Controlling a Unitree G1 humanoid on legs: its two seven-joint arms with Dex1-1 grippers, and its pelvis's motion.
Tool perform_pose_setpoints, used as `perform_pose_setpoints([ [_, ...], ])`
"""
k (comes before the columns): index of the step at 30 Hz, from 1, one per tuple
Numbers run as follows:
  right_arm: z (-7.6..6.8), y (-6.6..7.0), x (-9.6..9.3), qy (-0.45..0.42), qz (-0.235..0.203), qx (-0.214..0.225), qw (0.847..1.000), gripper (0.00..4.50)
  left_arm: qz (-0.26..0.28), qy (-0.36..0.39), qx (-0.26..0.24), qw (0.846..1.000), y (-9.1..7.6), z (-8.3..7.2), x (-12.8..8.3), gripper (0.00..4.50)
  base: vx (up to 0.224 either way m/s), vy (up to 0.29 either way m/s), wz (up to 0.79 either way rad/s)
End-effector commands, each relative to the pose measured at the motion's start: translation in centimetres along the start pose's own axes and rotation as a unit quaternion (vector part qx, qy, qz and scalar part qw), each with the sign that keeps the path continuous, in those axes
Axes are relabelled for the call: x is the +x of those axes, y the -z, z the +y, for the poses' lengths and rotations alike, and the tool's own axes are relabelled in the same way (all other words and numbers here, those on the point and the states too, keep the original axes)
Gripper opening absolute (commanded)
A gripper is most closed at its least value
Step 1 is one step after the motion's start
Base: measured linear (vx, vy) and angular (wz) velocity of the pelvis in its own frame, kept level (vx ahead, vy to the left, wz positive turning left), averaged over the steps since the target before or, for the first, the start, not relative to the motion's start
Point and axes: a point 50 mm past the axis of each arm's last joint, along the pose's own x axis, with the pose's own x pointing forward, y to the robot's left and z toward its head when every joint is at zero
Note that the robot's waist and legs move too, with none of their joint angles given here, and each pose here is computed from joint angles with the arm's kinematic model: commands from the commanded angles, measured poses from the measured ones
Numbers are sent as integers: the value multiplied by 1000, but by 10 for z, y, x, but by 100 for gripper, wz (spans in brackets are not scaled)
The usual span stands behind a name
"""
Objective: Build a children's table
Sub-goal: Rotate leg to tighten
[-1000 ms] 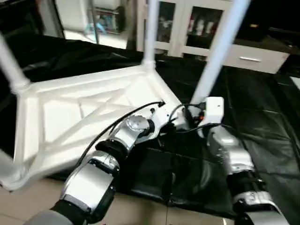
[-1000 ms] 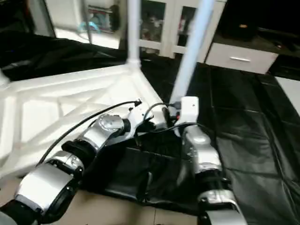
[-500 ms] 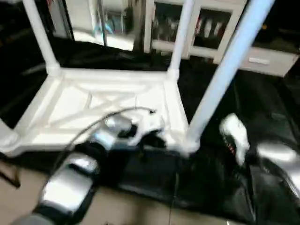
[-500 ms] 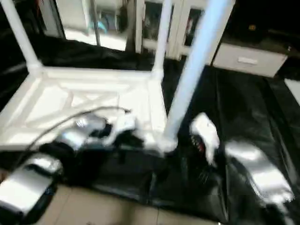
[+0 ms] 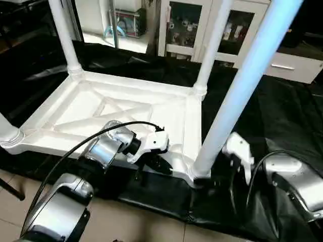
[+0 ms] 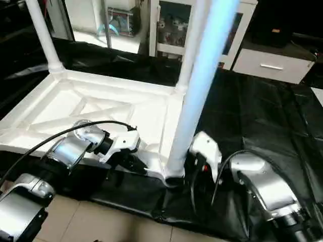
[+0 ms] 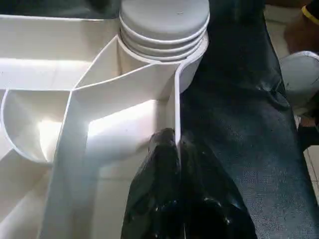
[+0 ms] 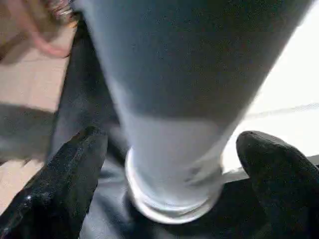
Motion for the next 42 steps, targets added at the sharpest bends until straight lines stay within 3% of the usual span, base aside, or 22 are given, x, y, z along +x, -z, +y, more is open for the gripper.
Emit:
perform_pose_setpoints([
  [1,0,-1,-2,-17,14,-15,1000,446,24,42,-10,999,7,-8,12,0,0,0,0],
  [7,-2,2,-5,-27,26,-18,999,420,28,39,-13,999,8,-10,11,0,0,0,0],
  [8,-2,2,-5,-27,26,-18,999,396,28,39,-13,999,8,-10,11,0,0,0,0],
  [23,-4,6,-3,-42,33,-24,998,282,33,38,-18,999,8,-13,13,0,0,0,0],
  [29,-5,7,-1,-35,23,-12,999,274,34,33,-19,999,8,-12,13,0,0,0,0],
  [34,-23,8,5,73,-23,61,995,274,-16,-21,-43,999,-2,-2,23,0,0,0,0],
  [35,-29,12,10,115,-28,97,988,274,-35,-52,-55,997,-8,5,28,0,0,0,0],
  [40,-36,14,23,184,-43,142,972,270,-63,-120,-79,988,-20,19,38,0,0,0,0],
  [41,-43,14,32,253,-50,168,951,270,-77,-174,-90,978,-30,29,43,0,0,0,0],
  [42,-43,14,33,257,-49,170,950,270,-78,-178,-91,977,-31,30,43,0,0,0,0],
])
